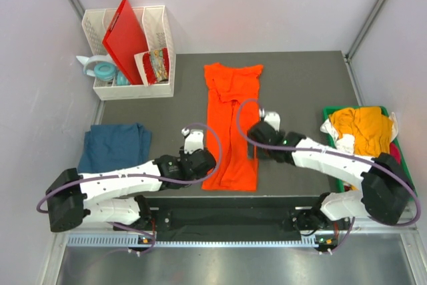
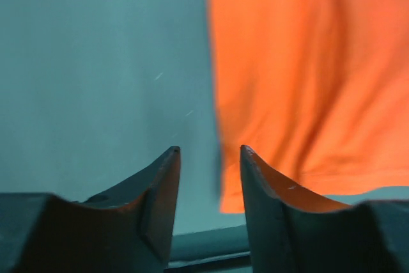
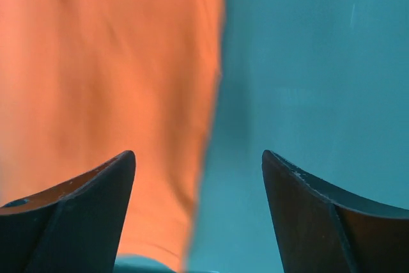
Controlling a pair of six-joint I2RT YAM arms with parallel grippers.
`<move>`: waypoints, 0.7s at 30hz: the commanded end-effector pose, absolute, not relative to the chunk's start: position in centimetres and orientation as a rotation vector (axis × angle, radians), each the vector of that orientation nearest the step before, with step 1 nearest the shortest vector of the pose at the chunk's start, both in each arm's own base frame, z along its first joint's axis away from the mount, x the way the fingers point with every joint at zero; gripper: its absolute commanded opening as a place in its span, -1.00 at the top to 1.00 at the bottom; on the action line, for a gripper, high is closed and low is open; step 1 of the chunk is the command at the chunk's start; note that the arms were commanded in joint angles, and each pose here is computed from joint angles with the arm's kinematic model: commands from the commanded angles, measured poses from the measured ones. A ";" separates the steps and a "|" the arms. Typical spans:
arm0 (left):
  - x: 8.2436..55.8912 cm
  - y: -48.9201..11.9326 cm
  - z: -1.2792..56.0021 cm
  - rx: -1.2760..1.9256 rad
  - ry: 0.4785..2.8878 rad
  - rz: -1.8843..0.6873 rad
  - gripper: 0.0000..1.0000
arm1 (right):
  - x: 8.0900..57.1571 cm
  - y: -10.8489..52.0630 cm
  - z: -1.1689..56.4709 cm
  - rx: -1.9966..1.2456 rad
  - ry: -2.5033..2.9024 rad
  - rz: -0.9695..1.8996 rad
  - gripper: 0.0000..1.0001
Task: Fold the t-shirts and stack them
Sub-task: Grab the bottom of the folded rectangular tshirt with both arms
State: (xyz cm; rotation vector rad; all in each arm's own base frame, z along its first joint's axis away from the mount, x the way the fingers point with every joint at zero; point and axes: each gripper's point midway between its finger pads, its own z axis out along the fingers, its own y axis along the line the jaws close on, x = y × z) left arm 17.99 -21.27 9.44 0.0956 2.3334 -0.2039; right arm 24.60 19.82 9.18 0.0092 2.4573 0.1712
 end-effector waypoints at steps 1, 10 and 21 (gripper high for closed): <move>16.8 -18.9 8.1 -0.023 2.370 -0.171 0.00 | 20.9 19.5 8.5 0.051 2.431 0.204 -0.64; 16.1 -19.6 6.3 0.026 2.405 -0.229 -0.14 | 16.8 20.6 5.7 0.057 2.503 0.247 -0.63; 14.8 -21.1 3.3 0.065 2.487 -0.301 -0.11 | 15.2 21.4 3.7 0.074 2.559 0.253 -0.59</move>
